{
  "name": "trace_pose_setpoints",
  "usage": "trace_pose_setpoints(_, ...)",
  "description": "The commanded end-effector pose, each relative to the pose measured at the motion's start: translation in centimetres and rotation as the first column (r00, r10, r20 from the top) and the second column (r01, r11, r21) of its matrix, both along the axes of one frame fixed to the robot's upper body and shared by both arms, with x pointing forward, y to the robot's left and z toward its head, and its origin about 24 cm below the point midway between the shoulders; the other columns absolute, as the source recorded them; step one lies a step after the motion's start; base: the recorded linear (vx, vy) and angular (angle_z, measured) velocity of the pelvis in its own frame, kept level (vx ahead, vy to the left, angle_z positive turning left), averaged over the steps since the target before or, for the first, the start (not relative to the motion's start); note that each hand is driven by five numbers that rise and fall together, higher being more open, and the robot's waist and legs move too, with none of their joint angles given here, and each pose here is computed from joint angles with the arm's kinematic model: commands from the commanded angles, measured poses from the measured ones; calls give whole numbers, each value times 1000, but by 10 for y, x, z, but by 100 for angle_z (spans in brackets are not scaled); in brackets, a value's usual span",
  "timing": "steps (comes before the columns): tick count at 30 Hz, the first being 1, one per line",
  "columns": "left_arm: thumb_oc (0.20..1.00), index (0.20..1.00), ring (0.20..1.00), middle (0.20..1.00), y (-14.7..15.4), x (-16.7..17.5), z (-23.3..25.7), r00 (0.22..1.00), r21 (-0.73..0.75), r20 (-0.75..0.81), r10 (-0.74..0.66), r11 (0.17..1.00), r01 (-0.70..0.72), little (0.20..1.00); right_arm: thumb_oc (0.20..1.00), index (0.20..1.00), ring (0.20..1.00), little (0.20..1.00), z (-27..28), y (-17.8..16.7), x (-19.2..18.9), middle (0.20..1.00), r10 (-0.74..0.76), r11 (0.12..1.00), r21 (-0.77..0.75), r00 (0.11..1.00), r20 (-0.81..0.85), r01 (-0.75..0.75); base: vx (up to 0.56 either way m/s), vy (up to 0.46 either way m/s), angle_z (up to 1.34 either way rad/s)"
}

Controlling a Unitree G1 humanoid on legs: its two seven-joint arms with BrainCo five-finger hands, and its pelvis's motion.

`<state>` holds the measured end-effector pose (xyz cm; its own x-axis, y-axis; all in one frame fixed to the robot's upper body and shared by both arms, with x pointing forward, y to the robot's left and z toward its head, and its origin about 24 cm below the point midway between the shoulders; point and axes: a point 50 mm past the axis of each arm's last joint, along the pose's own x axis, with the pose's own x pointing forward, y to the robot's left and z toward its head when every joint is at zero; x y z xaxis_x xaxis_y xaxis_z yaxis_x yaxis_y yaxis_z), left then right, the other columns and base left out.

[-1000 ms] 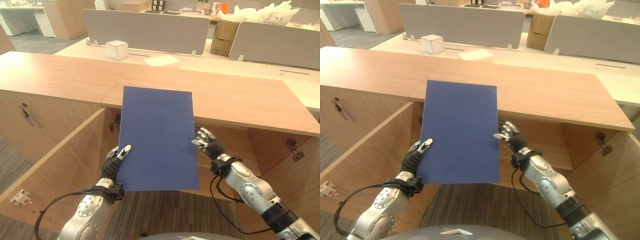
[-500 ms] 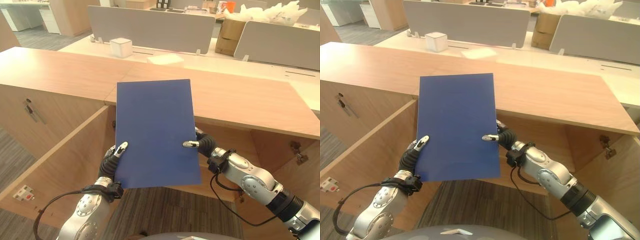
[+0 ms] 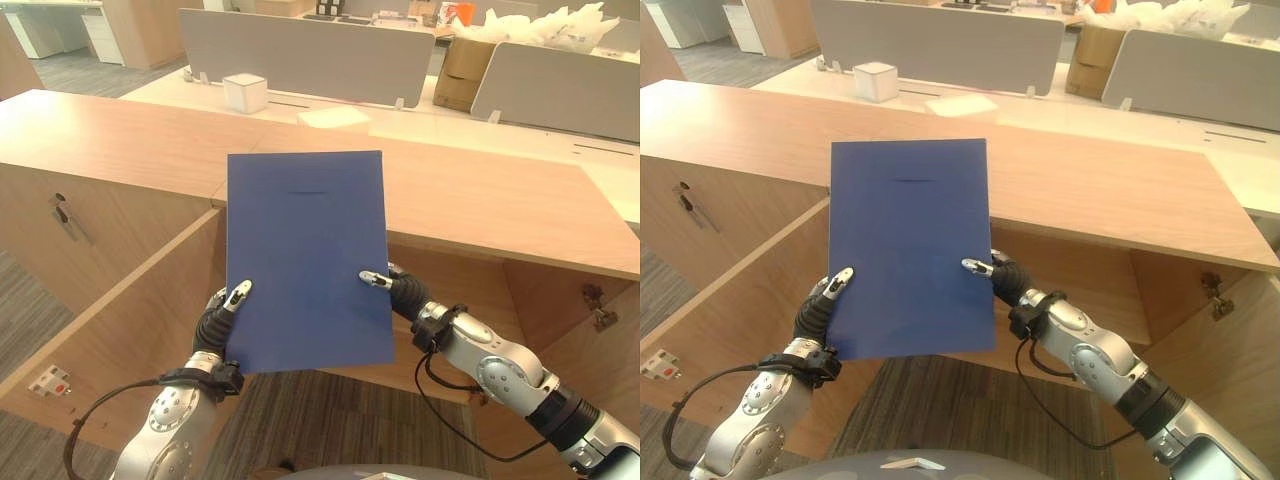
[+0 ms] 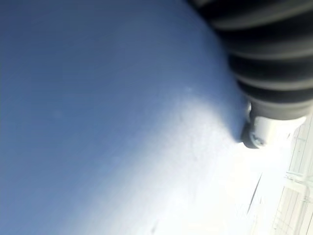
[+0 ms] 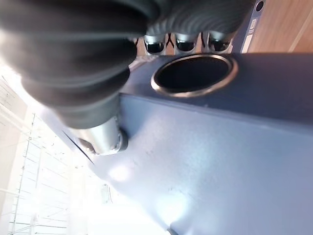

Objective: Put the empty folder in the office cabinet

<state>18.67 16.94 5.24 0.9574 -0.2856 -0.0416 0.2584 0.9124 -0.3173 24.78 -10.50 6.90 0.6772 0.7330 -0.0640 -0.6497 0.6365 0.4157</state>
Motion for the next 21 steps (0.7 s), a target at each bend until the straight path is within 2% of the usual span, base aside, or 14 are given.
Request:
trace_pose_setpoints(1,200,200,200,200,-5,11,19,991,23,120,-54,998,51,200,200,200,200,200,30,19,2,200,107,991,68,982,153,-118,0,0,0)
trace_pose_setpoints(2,200,200,200,200,-5,11,19,991,23,120,-54,998,51,200,200,200,200,200,30,19,2,200,107,991,68,982,153,-118,0,0,0)
trace_pose_setpoints(3,429,429,429,429,-5,11,19,991,26,120,-54,998,51,429,200,200,200,200,29,17,2,200,121,991,45,981,152,-129,0,0,0)
trace_pose_setpoints(4,1000,1000,1000,1000,-5,11,18,991,26,120,-56,998,54,1000,200,200,200,200,26,15,2,200,149,988,5,978,143,-151,0,0,0)
trace_pose_setpoints(5,1000,1000,1000,1000,-5,10,18,990,36,126,-65,997,61,1000,200,200,200,200,22,7,1,200,206,977,-81,970,129,-197,0,0,0)
trace_pose_setpoints(7,1000,1000,1000,1000,-3,10,19,988,52,141,-57,997,50,1000,200,200,200,200,21,-4,1,200,255,959,-157,961,107,-237,-18,-16,5)
trace_pose_setpoints(13,1000,1000,1000,1000,8,12,9,990,127,139,6,992,-24,1000,200,200,200,200,34,-25,3,200,328,918,-273,937,121,-287,-9,-33,5)
trace_pose_setpoints(21,1000,1000,1000,1000,25,16,8,983,206,164,80,972,-113,1000,200,200,200,200,29,-27,-4,200,445,843,-368,893,68,-392,-5,-20,0)
